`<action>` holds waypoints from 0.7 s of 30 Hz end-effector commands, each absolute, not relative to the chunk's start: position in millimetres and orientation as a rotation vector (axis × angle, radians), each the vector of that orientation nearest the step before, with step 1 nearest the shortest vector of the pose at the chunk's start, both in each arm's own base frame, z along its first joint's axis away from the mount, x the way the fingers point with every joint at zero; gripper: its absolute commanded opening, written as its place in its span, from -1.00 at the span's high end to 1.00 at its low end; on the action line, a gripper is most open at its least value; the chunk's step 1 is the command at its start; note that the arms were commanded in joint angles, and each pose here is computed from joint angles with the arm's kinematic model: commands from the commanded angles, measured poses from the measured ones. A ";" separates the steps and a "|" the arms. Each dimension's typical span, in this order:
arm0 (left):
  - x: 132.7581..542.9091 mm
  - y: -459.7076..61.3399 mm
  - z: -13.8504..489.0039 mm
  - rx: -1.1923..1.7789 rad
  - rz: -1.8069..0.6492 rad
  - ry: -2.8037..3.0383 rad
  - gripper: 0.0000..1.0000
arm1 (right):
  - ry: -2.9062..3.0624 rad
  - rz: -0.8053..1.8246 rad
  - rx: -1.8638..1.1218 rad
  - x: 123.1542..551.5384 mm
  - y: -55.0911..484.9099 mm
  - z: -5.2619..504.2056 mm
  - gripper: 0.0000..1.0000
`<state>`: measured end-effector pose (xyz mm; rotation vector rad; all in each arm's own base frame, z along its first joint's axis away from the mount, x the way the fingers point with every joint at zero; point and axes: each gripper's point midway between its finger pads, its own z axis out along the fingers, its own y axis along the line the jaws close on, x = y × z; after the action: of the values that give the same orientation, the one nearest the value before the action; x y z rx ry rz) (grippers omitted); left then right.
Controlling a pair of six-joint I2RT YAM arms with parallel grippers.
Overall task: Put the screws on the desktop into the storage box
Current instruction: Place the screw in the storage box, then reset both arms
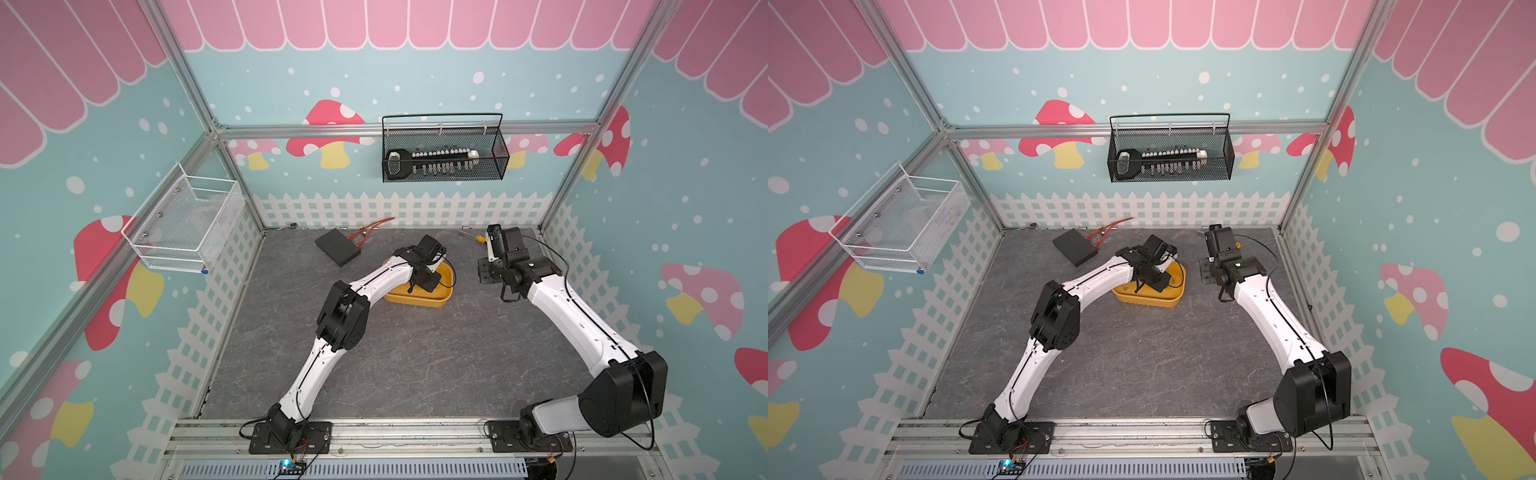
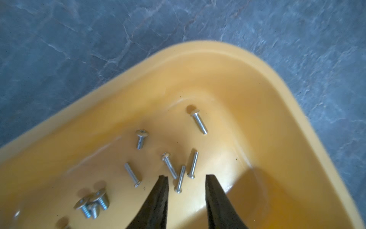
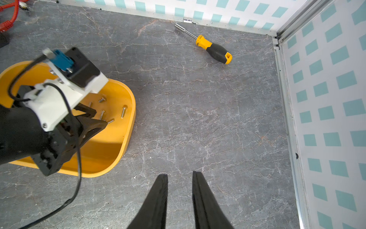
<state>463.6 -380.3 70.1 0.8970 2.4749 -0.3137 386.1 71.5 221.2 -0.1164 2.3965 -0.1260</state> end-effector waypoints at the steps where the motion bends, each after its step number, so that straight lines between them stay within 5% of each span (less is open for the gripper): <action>1: 469.8 -378.9 143.6 0.850 -0.299 2.343 0.21 | 2.349 -0.120 -0.078 386.9 67.2 238.5 0.42; 6: 472.7 -369.3 187.7 0.790 -0.274 2.275 0.01 | 2.318 -0.114 -0.066 387.1 66.5 249.2 0.34; 12: 474.8 -329.7 257.3 0.596 -0.258 2.163 -0.20 | 2.196 -0.123 -0.027 386.1 59.4 271.0 0.02; 21: 469.4 -131.0 306.4 -0.047 -0.246 1.863 -0.45 | 1.859 -0.172 -0.097 377.9 51.1 285.8 -0.52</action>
<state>457.2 -179.6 282.9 0.1962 2.0346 -0.2125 368.2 53.8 262.1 -0.0914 2.0246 -0.1434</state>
